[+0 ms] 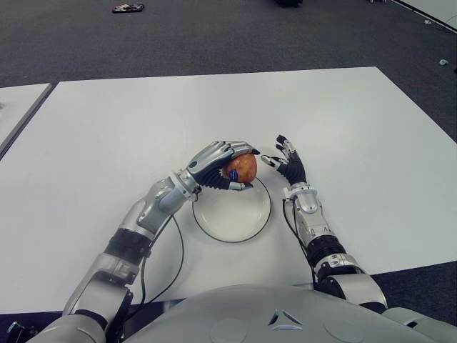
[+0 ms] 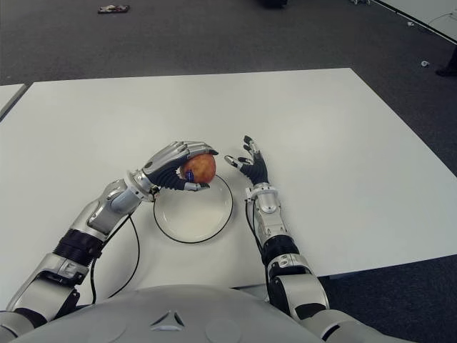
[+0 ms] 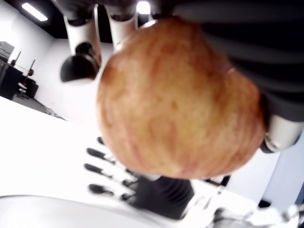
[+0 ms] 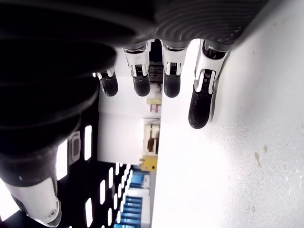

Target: Put the apples into the plate.

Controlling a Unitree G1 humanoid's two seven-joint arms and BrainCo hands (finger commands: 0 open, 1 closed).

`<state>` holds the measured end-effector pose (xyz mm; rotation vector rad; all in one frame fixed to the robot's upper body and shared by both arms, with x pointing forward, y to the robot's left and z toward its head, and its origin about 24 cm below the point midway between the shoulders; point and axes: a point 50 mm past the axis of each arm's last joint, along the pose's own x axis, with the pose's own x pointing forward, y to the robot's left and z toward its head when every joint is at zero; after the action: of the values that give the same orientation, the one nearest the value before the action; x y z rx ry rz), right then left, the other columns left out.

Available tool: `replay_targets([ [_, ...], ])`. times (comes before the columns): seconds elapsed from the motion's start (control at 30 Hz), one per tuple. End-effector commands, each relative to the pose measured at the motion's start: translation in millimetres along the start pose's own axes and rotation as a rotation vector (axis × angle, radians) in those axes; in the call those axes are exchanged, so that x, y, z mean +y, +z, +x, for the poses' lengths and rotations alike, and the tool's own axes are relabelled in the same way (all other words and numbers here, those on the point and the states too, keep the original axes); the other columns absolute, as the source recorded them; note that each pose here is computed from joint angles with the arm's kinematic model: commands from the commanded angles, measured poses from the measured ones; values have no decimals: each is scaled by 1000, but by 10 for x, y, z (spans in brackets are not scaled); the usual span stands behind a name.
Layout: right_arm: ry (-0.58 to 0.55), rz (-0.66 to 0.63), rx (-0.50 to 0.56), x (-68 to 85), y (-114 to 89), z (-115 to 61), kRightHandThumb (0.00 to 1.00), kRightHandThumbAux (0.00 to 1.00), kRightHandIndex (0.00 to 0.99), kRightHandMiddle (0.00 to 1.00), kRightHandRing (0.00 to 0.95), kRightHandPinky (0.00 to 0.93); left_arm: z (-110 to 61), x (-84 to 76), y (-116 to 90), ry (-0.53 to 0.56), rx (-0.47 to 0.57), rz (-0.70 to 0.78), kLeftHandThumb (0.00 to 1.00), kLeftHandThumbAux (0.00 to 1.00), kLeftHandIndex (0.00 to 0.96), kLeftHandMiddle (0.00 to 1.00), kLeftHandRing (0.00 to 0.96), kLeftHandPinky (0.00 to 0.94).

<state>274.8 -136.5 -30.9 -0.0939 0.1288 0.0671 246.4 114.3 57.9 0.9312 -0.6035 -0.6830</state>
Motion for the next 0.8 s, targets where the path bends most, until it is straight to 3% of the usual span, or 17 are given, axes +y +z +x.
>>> replay_targets([
  [0.03, 0, 6, 122, 7, -243, -132, 91, 695, 0, 15, 56, 126, -62, -53, -39, -61, 34, 57, 726, 698, 444, 832, 818, 813],
  [0.8, 10, -10, 142, 6, -255, -119, 99, 688, 0, 9, 48, 116, -322, 8, 2, -173, 84, 158, 726, 698, 444, 807, 800, 792],
])
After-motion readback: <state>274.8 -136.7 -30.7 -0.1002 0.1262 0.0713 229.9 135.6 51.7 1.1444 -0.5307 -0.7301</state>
